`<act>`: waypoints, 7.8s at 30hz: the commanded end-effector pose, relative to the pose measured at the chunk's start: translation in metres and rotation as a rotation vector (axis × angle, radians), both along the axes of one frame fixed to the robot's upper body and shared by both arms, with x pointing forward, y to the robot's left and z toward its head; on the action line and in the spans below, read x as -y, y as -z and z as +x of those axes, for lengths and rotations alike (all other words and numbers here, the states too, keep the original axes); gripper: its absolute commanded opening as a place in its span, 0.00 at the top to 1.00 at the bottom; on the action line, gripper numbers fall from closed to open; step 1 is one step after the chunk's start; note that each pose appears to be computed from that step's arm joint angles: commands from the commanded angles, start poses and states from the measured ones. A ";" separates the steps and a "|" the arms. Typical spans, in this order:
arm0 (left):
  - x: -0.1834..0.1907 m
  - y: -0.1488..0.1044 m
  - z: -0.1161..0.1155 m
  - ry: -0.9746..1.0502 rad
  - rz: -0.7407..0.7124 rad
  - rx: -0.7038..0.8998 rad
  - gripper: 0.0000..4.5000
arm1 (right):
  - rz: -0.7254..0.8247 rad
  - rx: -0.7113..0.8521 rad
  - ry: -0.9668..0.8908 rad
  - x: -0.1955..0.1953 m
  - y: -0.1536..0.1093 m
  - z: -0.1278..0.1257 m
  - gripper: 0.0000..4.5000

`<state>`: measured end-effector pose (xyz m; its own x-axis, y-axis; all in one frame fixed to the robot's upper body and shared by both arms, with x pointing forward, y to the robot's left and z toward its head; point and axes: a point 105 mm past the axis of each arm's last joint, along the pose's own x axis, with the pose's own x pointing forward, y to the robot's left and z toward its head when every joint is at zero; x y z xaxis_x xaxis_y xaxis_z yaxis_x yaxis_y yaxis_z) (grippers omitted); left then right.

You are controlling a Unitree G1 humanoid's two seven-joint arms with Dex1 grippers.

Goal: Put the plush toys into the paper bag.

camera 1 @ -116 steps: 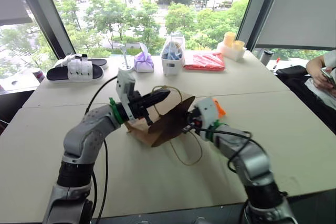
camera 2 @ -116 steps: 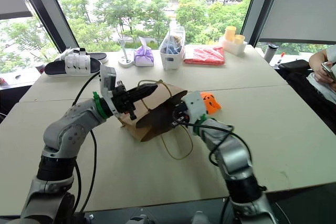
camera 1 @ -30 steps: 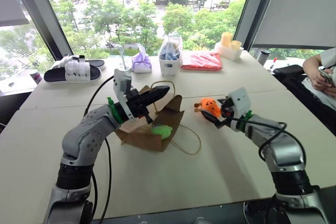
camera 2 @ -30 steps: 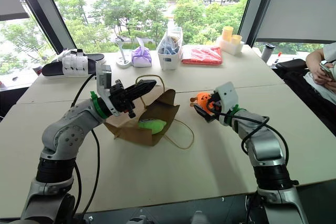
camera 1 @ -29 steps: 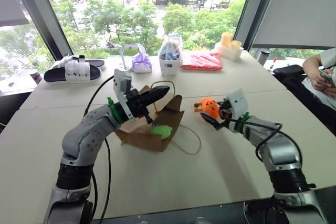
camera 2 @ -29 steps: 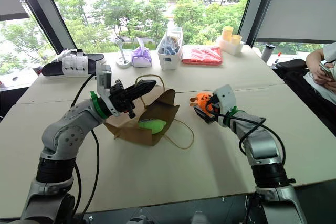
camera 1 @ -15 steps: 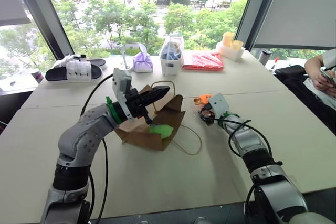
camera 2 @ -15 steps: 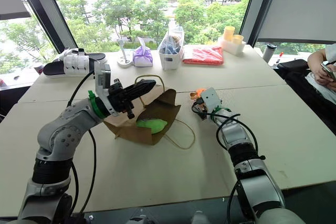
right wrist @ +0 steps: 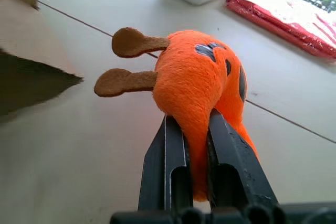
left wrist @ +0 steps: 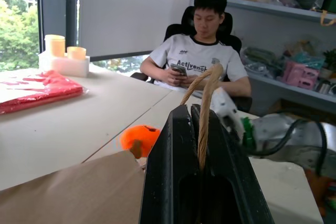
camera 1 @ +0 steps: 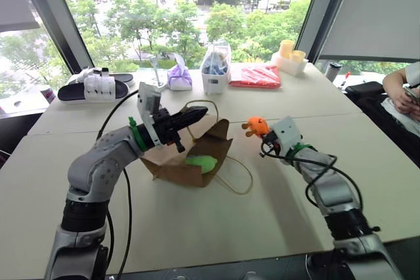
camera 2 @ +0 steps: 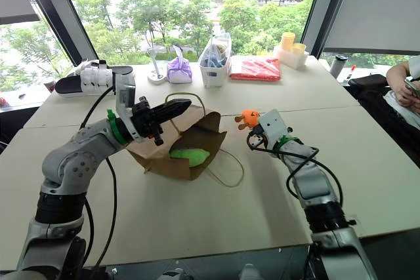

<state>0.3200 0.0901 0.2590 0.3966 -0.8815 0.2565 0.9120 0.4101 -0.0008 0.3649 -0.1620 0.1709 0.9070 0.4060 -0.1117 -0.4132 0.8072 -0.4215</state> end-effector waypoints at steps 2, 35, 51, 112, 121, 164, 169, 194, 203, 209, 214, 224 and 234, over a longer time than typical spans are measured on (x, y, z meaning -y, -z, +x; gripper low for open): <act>-0.002 -0.013 -0.003 0.032 -0.001 0.052 1.00 | 0.072 0.025 -0.129 -0.025 -0.033 -0.036 0.98; 0.004 -0.008 -0.009 0.051 -0.019 0.052 1.00 | 0.157 -0.066 -0.395 -0.140 0.010 0.021 0.18; 0.011 -0.007 -0.007 0.073 -0.022 0.044 1.00 | 0.106 -0.211 -0.214 -0.047 0.035 -0.028 0.18; -0.035 -0.008 0.015 -0.087 0.007 -0.075 0.00 | 0.311 0.097 -0.205 -0.015 -0.139 -0.029 0.13; -0.072 0.004 -0.008 -0.150 0.042 -0.142 0.00 | 0.466 0.120 0.033 0.047 -0.133 -0.029 0.13; -0.010 0.078 -0.004 -0.381 0.238 -0.196 0.00 | 0.385 -0.155 -0.388 -0.127 -0.025 -0.028 0.99; -0.011 0.072 -0.007 -0.429 0.215 -0.195 0.41 | 0.391 -0.157 -0.378 -0.128 -0.027 -0.028 1.00; 0.005 0.029 0.050 0.288 0.201 -0.065 1.00 | 0.285 0.010 -0.122 0.020 -0.102 -0.082 1.00; 0.017 0.059 0.063 0.419 0.453 -0.057 1.00 | 0.235 0.041 -0.046 0.035 -0.110 -0.103 1.00; 0.025 0.058 0.063 0.453 0.548 -0.044 1.00 | 0.219 0.034 -0.022 0.036 -0.108 -0.107 1.00; 0.023 0.066 0.069 0.395 0.607 -0.033 0.94 | 0.219 0.032 -0.031 0.033 -0.107 -0.106 1.00; -0.004 0.057 0.083 0.240 0.645 0.001 0.01 | 0.178 -0.015 -0.077 0.019 -0.095 -0.095 1.00; -0.064 0.041 0.068 0.108 0.492 0.033 0.01 | 0.071 -0.139 -0.170 0.017 -0.059 -0.085 1.00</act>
